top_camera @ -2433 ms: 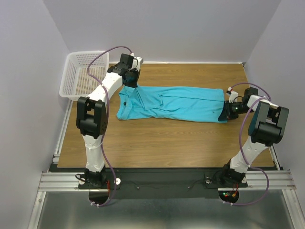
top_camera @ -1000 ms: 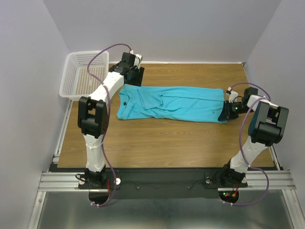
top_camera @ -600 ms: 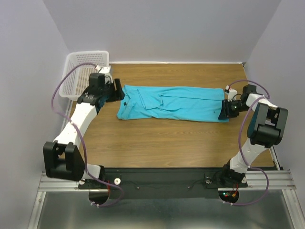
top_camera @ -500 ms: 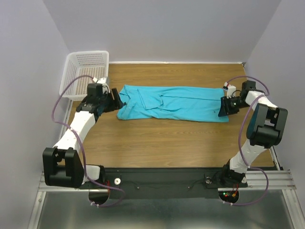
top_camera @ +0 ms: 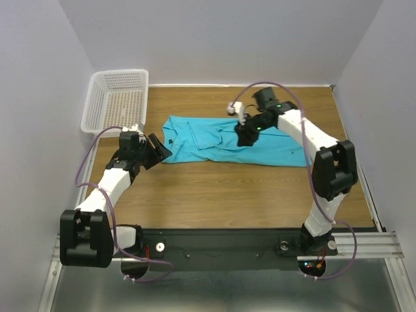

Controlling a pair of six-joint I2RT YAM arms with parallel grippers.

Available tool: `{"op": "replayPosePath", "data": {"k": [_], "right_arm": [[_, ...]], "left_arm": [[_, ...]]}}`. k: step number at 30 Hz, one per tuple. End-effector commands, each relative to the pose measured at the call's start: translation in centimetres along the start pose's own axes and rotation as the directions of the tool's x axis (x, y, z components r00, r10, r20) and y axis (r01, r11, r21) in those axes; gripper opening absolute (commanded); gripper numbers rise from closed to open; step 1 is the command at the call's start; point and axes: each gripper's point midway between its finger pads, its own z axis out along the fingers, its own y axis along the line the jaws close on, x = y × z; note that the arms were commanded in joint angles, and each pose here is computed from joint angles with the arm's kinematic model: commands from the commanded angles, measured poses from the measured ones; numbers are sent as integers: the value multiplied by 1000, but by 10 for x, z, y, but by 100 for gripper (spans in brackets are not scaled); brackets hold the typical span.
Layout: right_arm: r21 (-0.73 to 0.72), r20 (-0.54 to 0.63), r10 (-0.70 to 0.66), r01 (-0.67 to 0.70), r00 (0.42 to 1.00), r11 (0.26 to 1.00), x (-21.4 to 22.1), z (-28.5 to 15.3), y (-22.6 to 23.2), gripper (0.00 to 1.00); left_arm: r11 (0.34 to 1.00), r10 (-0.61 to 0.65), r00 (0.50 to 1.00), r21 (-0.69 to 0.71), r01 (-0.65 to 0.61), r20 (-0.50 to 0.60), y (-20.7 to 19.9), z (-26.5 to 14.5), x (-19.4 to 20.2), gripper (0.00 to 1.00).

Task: Fold and stack the t-shirts
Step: Fold the tshirt

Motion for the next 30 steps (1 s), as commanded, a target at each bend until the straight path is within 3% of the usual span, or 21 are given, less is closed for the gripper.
{"op": "replayPosePath", "data": {"k": [1,3,10,19,23,30], "right_arm": [[-54,49,-296,299,954,953,-74,55,38,49],[-86,17,-347,347,938,934,-80,90,58,49],[86,-76,-320,326,944,941,-103,154,50,53],[159,-117,-275,291,954,943,-105,193,37,52],[168,-145,-266,289,953,942,-96,198,34,47],[201,-117,-260,280,958,939,-110,186,32,28]], "left_arm": [[993,-96,995,73,94,12,-10,6,-2,67],[990,-116,993,73,117,-13,-7,10,5,65],[992,-118,993,50,117,16,3,-1,6,65],[997,-81,989,26,78,120,10,-22,-7,69],[997,-83,992,13,82,99,15,-23,0,69],[997,-76,993,10,76,90,18,-22,3,69]]}}
